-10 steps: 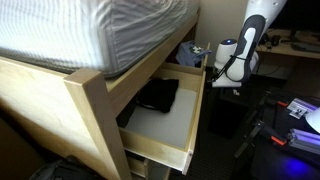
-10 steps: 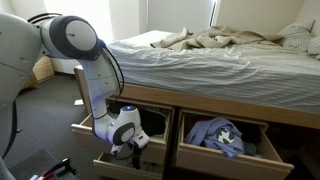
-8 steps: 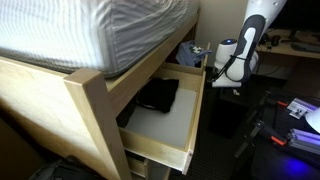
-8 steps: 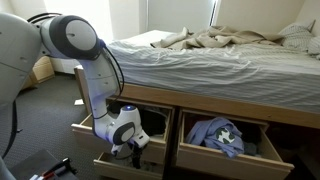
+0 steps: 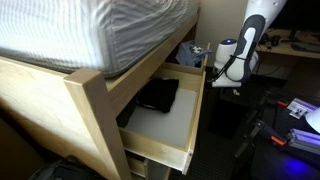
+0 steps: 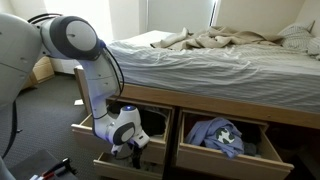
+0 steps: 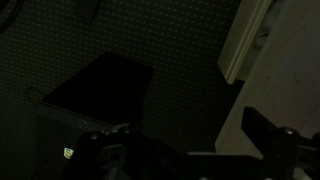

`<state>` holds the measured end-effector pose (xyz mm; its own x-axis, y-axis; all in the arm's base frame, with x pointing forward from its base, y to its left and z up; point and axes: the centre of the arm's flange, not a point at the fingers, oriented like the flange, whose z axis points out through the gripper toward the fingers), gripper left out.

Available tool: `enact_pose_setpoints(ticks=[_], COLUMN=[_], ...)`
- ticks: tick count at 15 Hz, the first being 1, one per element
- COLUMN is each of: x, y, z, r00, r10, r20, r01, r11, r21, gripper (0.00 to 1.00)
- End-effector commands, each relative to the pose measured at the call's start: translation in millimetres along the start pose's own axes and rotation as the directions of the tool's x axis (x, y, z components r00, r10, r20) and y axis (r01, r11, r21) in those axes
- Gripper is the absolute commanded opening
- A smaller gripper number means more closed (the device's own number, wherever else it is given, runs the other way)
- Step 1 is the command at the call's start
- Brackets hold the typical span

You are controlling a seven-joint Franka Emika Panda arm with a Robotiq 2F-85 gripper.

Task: Close the top left drawer

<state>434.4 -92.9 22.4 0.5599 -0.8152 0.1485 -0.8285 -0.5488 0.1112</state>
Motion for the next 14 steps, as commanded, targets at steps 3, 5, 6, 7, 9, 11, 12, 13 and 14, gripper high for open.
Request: enact_pose_setpoints(ticks=[3,5,6,7,9,11,12,13,14], x=[0,-5,-9,-11,-5,10,15,19,21], y=[0,55,66,79,87,82,73,65,54], z=[0,16,20,16,18,6,1,-7,-12], r00=[1.0,0.99,0.987,0.984,0.996,0.997,0.993,0.986,0.978], r10=[0.0,-0.097,-0.117,-0.134,-0.08,-0.001,0.035,0.065,0.095], r20=[0.0,0.101,0.106,0.118,0.03,-0.077,-0.114,-0.155,-0.187], r01=[0.0,0.105,0.13,0.152,0.084,-0.003,-0.035,-0.059,-0.078], r11=[1.0,0.991,0.984,0.976,0.985,0.999,0.999,0.997,0.993], r21=[0.0,-0.082,-0.125,-0.157,-0.152,-0.054,-0.005,0.042,0.093], gripper=[1.0,1.0,1.0,1.0,1.0,1.0,1.0,1.0,1.0])
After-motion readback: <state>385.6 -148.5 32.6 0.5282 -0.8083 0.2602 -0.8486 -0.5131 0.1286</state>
